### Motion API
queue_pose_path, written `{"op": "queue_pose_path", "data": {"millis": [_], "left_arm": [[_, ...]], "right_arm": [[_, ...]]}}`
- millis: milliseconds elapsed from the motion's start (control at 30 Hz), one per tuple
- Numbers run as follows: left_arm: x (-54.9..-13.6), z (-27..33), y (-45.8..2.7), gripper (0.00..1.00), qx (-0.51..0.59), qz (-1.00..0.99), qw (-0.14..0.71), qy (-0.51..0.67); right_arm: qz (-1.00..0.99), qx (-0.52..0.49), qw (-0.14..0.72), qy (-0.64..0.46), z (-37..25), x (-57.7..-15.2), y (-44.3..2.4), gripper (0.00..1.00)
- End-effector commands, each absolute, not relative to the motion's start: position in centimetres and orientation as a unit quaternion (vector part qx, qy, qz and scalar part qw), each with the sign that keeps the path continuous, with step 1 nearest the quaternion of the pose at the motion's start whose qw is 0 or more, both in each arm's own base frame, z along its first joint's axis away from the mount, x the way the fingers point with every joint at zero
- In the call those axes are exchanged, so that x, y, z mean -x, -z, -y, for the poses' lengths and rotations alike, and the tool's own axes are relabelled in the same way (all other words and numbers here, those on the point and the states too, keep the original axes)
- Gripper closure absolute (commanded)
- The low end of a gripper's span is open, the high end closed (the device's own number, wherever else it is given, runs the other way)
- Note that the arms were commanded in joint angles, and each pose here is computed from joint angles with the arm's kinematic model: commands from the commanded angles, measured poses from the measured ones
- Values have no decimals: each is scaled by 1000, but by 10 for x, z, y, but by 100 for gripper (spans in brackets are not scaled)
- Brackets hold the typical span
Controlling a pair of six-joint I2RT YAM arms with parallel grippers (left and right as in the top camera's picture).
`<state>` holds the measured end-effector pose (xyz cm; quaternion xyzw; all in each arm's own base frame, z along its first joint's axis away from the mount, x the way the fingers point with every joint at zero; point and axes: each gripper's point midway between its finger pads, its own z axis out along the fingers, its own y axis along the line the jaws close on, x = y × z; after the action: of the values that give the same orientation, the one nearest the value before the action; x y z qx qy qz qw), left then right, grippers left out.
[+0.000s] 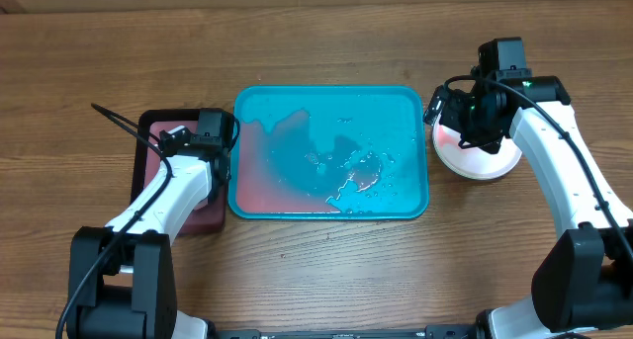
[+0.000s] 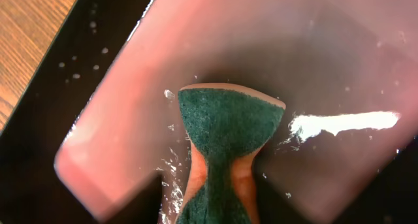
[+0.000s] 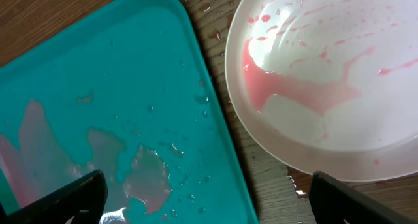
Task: Clean dirty plates on tray and stack at the side
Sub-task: 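Move the sponge with the left gripper onto the dark pink tray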
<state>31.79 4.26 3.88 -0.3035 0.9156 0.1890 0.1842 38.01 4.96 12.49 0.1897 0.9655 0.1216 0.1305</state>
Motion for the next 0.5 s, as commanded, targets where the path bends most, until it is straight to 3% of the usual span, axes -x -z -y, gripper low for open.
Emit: {"op": "queue_pose_path", "data": {"millis": [0, 233, 300, 367, 400, 433, 467], "left_arm": [[-320, -49, -43, 39, 309, -909, 191, -203], [-328, -32, -104, 40, 272, -922, 194, -194], [-332, -16, -126, 50, 237, -933, 202, -179], [-336, 1, -145, 66, 198, -941, 216, -168], [-337, 9, -152, 68, 183, -943, 223, -164], [-337, 16, -157, 51, 172, -945, 228, -161], [-337, 22, -159, 0, 165, -946, 233, -157]], "right_arm": [[-967, -164, 150, -124, -53, -384, -139, 0], [-969, -148, 156, -123, -53, -386, -141, 0], [-969, -137, 163, -123, -53, -388, -148, 0], [-967, -135, 175, -125, -54, -392, -165, 0], [-966, -125, 186, -125, -54, -395, -178, 0], [-966, -111, 200, -125, -54, -397, -193, 0], [-964, -97, 213, -124, -54, -398, -209, 0]]}}
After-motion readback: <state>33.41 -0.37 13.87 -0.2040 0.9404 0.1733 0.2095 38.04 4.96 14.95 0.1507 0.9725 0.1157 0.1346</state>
